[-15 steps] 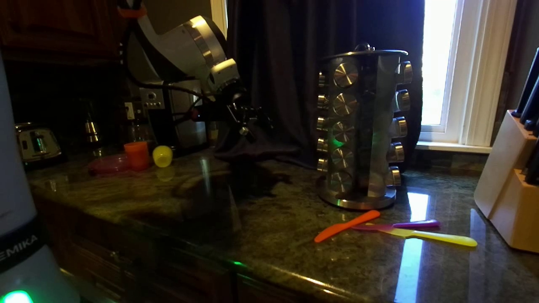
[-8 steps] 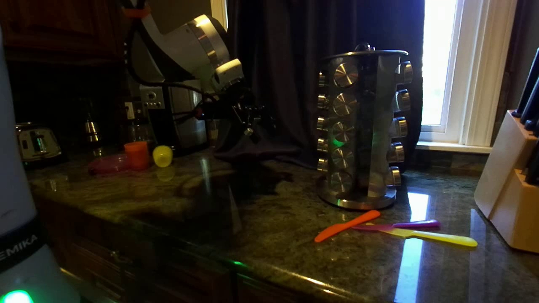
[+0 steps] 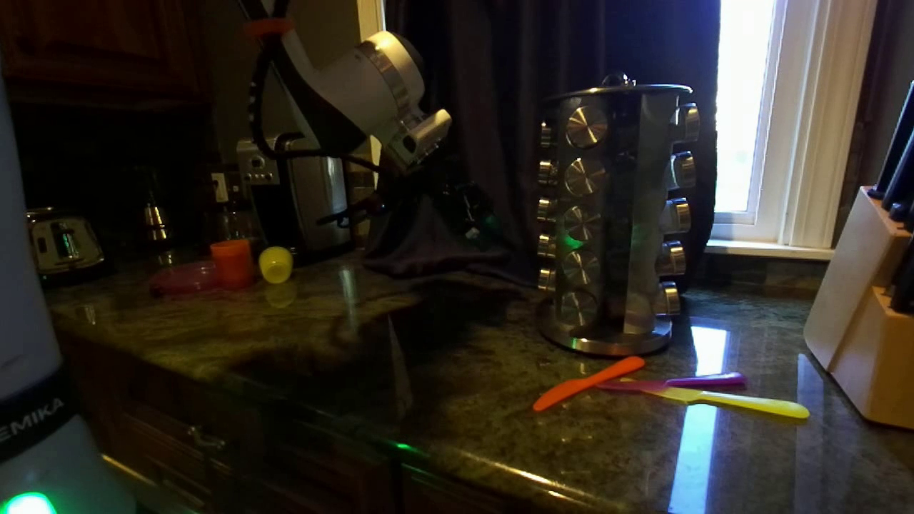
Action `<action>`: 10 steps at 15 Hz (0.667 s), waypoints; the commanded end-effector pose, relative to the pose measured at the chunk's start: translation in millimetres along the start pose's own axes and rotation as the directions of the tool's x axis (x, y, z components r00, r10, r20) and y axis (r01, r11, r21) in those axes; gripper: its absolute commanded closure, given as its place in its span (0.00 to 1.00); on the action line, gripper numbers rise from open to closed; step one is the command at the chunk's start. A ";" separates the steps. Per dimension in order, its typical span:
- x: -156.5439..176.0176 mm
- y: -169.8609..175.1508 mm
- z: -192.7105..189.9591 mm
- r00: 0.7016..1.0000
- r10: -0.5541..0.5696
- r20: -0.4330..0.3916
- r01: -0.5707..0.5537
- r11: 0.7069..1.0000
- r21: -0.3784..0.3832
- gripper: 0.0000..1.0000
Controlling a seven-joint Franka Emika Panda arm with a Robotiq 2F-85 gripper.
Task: Remove the spice in the second from the bottom hole on the rack and place it on the countertop next to the yellow cup
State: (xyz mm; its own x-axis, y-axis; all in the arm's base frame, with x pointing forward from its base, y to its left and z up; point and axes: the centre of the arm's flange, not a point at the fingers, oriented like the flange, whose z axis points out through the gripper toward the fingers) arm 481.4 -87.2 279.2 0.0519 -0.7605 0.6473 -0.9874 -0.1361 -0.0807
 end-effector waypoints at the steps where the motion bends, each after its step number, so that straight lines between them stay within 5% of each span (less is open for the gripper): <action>1: -1.5 -0.7 26.6 0.999 -0.032 -0.026 0.033 0.998 0.062 0.00; 10: 1.0 -20.0 52.3 0.990 -0.050 -0.133 0.061 0.994 0.086 0.00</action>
State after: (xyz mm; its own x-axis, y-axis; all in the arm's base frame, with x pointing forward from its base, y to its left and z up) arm 498.5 -111.3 256.7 0.1035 -0.6812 0.7248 -0.9676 -0.2378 -0.0853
